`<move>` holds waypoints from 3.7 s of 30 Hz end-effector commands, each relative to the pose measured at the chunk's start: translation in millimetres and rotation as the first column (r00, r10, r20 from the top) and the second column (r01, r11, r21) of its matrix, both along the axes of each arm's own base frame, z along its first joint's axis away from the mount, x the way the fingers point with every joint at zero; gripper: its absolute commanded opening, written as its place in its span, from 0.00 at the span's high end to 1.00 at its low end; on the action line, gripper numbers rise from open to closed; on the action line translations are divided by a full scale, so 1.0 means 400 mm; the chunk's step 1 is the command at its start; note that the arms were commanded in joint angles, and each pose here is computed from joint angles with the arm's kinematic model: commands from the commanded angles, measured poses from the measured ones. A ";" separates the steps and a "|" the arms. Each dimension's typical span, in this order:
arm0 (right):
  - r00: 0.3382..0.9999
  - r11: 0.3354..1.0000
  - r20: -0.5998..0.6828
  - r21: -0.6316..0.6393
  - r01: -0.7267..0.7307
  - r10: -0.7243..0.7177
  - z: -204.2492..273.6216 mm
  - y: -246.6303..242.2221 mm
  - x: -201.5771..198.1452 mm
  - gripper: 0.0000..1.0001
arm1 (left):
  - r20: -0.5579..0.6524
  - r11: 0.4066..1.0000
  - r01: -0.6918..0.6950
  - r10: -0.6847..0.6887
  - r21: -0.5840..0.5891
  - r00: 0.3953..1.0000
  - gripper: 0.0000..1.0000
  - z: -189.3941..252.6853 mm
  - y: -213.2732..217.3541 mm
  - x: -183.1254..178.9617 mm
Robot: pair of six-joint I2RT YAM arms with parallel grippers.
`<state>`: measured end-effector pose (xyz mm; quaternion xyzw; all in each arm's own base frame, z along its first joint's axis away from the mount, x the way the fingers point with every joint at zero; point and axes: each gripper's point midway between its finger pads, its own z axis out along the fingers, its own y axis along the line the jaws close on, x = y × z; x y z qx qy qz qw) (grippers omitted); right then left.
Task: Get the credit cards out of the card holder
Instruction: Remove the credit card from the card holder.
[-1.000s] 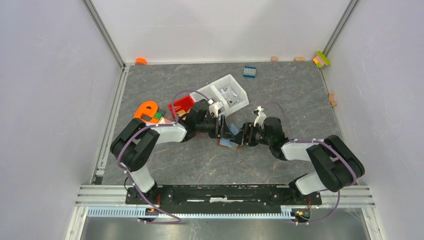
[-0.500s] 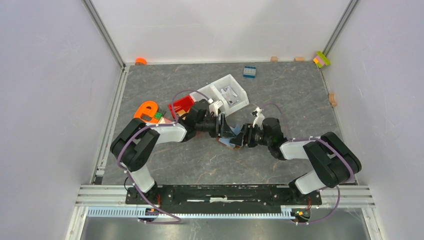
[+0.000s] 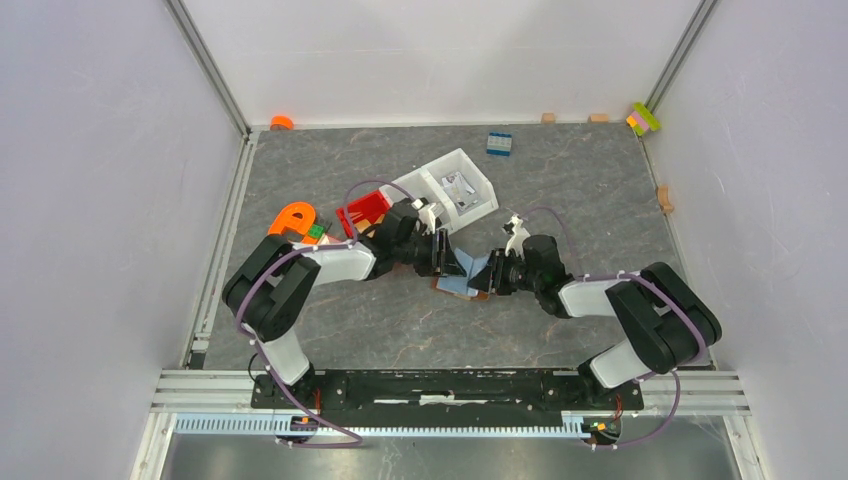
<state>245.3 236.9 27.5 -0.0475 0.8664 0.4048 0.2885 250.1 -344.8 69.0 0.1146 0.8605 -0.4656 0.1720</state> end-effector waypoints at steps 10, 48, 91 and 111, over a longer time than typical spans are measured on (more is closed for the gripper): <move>0.993 0.991 0.102 -0.119 0.065 -0.053 0.028 -0.036 0.058 0.56 | 0.082 0.990 -0.049 0.039 0.129 0.996 0.79 -0.013 0.032 0.052; 0.903 0.989 0.413 -0.127 -0.073 0.120 0.211 0.068 0.037 0.65 | 0.086 0.994 -0.032 0.023 0.101 0.996 0.93 0.012 0.024 0.037; 0.987 0.997 0.141 0.004 -0.077 0.076 0.076 0.020 0.023 0.28 | 0.049 0.999 0.035 -0.033 -0.023 0.998 0.86 0.037 -0.015 0.009; 0.992 0.995 0.128 -0.096 -0.012 0.024 0.038 -0.016 0.044 0.39 | 0.028 0.995 0.062 -0.060 -0.077 0.998 0.94 0.050 -0.029 -0.005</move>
